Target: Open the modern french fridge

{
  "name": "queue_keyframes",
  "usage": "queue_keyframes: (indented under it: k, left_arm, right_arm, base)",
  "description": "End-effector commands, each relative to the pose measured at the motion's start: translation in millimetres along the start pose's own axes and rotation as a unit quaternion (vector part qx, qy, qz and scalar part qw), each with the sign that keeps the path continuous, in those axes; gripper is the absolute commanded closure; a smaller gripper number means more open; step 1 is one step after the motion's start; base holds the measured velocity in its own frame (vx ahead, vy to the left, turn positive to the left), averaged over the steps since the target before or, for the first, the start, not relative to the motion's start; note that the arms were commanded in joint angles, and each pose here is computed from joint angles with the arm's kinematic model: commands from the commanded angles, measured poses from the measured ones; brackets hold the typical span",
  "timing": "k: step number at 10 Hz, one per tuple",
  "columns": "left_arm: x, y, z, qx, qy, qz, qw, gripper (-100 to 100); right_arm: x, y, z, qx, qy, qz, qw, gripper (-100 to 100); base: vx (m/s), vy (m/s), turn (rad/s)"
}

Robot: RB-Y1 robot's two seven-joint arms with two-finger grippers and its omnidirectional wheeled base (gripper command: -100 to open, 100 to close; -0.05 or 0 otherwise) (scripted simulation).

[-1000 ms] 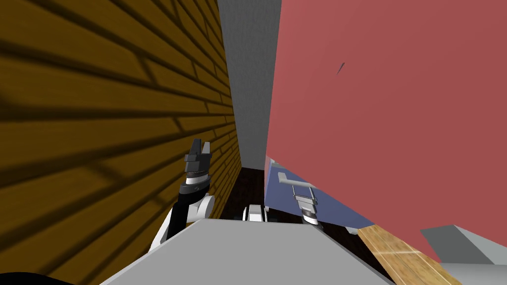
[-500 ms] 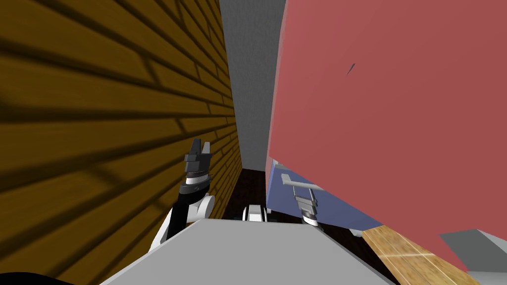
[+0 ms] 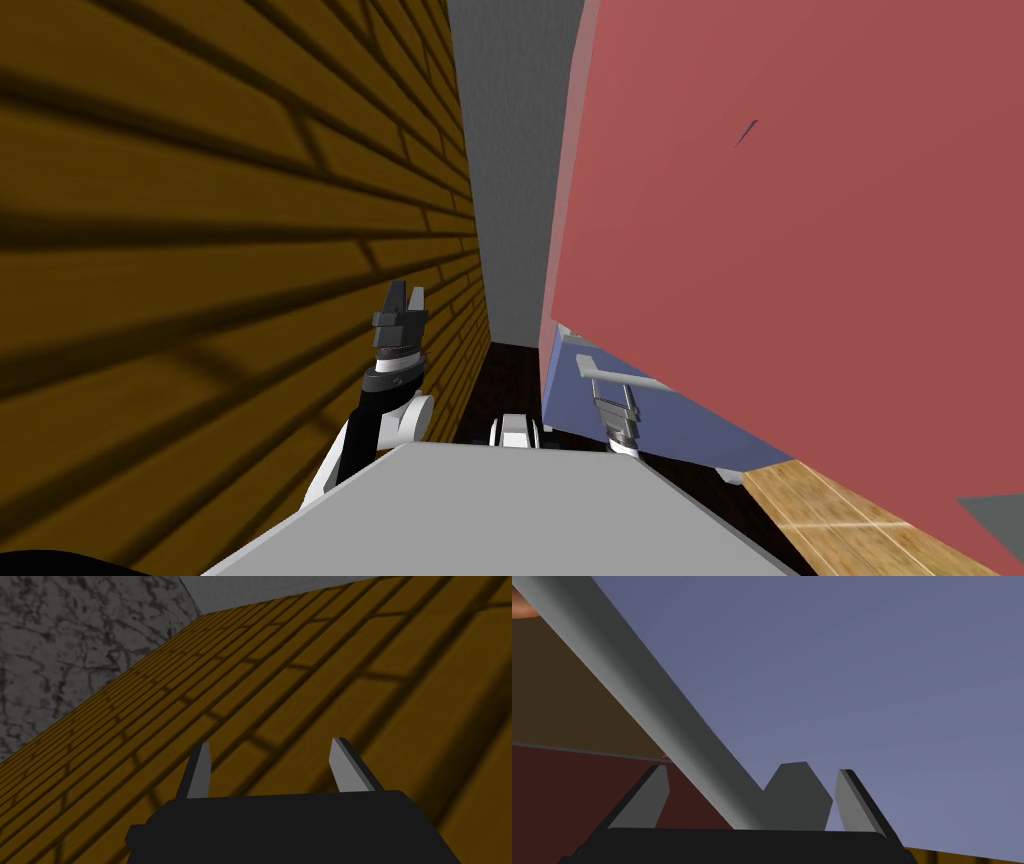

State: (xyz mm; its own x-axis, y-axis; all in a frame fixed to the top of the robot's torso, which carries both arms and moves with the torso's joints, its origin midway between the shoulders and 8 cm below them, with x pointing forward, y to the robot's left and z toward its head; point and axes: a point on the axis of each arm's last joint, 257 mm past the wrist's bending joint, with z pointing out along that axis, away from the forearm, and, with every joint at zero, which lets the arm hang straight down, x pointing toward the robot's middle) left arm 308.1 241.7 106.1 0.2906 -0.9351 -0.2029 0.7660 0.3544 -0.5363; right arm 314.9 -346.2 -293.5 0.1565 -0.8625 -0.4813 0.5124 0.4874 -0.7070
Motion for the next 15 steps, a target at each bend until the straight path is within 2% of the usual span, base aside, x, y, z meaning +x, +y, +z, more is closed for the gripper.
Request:
queue_keyframes:
  k: [1, 2, 3, 6, 7, 9, 10, 11, 12, 13, 14, 15]
  left_arm:
    - [0.0, 0.0, 0.0, 0.0, 0.0, 0.0, 1.0, 0]
    - [0.0, 0.0, 0.0, 0.0, 0.0, 0.0, 1.0, 0]
    - [0.0, 0.0, 0.0, 0.0, 0.0, 0.0, 1.0, 0]
    - [0.0, 0.0, 0.0, 0.0, 0.0, 0.0, 1.0, 0]
    - [0.0, 0.0, 0.0, 0.0, 0.0, 0.0, 1.0, 0]
    - [0.0, 0.0, 0.0, 0.0, 0.0, 0.0, 1.0, 0]
    - [0.0, 0.0, 0.0, 0.0, 0.0, 0.0, 1.0, 0]
    - [0.0, 0.0, 0.0, 0.0, 0.0, 0.0, 1.0, 0]
    - [0.0, 0.0, 0.0, 0.0, 0.0, 0.0, 1.0, 0]
    - [0.0, 0.0, 0.0, 0.0, 0.0, 0.0, 1.0, 0]
    - [0.0, 0.0, 0.0, 0.0, 0.0, 0.0, 1.0, 0]
    - [0.0, 0.0, 0.0, 0.0, 0.0, 0.0, 1.0, 0]
  right_arm:
    - [-11.0, 10, -0.5, 0.005, -0.001, -0.009, 1.0, -100]
    - [-17.7, 9, -3.0, 0.017, -0.001, -0.015, 0.9997, -100]
    - [-17.7, 9, -3.0, 0.017, -0.001, -0.015, 0.9997, -100]
    - [-43.0, 2, -10.2, 0.061, -0.009, -0.019, 0.9979, -100]
    - [-45.9, -2, -5.2, 0.07, -0.015, -0.019, 0.9973, -100]
    - [-43.0, 2, -10.2, 0.061, -0.009, -0.019, 0.9979, -100]
    - [-43.9, 1, -8.5, 0.064, -0.011, -0.019, 0.9977, -100]
    - [-38.8, 2, 4.4, 0.062, -0.013, -0.017, 0.9979, -100]
    - [-36.4, 2, 11.1, 0.061, -0.015, -0.016, 0.9979, -100]
    - [-36.4, 2, 11.1, 0.061, -0.015, -0.016, 0.9979, -100]
    - [-34.0, 2, 17.9, 0.06, -0.016, -0.015, 0.998, -100]
    - [-29.5, 2, 31.4, 0.058, -0.018, -0.014, 0.998, -100]
  base:
    - [0.009, 0.029, 0.035]
    - [0.019, 0.051, 0.03]
    - [0.02, 0.04, 0.0]
    - [0.023, 0.038, -0.001]
    - [0.001, 0.008, 0.002]
    - [0.0, 0.005, 0.005]
    - [0.0, 0.0, 0.0]
    - [-0.019, 0.024, -0.043]
    - [-0.034, 0.05, -0.06]
    - [-0.03, 0.037, -0.011]
    - [-0.021, 0.024, -0.01]
    - [-0.029, 0.036, -0.067]
